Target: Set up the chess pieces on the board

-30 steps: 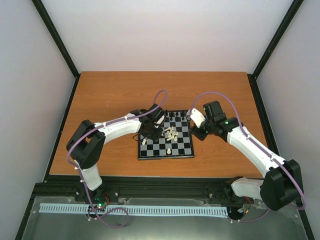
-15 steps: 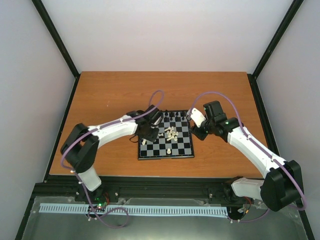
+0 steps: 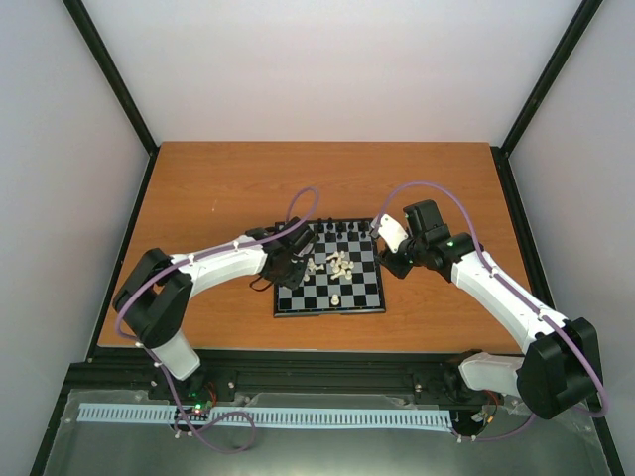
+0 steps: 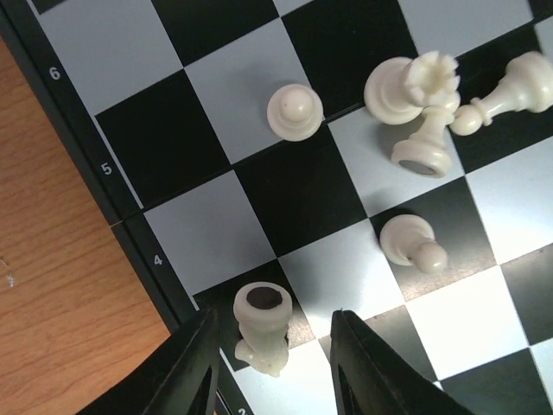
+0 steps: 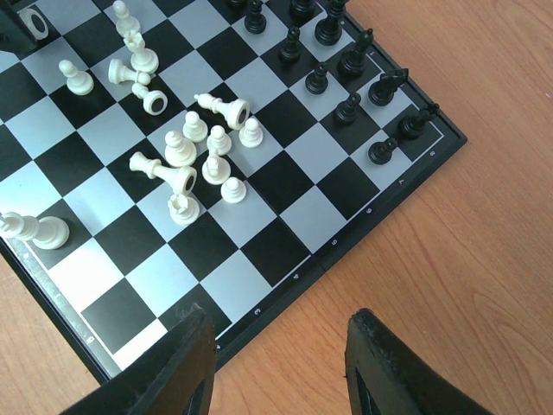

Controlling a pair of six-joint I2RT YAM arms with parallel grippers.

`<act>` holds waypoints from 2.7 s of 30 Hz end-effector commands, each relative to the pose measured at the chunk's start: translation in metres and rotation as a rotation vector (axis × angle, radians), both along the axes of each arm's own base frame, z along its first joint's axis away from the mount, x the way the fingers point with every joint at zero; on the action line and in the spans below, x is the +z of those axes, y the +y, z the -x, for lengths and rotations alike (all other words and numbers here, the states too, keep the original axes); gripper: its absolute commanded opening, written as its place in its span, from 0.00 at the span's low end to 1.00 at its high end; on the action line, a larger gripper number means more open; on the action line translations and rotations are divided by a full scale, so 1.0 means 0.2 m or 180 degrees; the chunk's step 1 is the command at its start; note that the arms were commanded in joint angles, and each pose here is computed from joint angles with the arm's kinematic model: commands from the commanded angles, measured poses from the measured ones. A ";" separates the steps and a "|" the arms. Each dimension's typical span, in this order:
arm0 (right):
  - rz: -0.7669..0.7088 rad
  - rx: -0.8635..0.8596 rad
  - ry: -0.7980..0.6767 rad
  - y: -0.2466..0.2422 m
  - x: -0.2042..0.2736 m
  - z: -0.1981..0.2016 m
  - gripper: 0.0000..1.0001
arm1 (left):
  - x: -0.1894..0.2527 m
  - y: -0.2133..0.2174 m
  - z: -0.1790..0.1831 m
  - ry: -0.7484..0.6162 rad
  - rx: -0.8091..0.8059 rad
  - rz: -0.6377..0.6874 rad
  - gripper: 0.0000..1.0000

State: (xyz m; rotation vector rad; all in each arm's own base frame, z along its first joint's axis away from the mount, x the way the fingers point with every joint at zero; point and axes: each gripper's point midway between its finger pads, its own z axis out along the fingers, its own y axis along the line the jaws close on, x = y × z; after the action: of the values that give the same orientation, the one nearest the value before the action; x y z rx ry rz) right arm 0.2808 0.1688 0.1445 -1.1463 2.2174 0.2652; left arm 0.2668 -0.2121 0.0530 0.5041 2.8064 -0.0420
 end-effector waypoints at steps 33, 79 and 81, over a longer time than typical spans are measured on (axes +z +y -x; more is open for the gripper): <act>-0.0095 0.0118 0.0128 0.04 -0.03 0.02 0.43 | -0.11 -0.12 0.15 0.0244 -0.0269 0.0372 0.29; 0.0102 0.2275 -0.0955 0.54 0.12 0.14 0.45 | 0.45 -0.45 0.20 0.1021 -0.1169 0.2023 0.13; 0.0149 0.2346 -0.0958 0.55 0.10 0.15 0.46 | 0.46 -0.46 0.22 0.1095 -0.1221 0.2115 0.13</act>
State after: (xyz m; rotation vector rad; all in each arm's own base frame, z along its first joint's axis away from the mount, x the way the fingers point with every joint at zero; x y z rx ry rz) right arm 0.2354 0.2696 0.1548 -1.8506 1.5623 0.4121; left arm 0.2335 -0.2907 0.1266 0.8137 2.7673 -0.9956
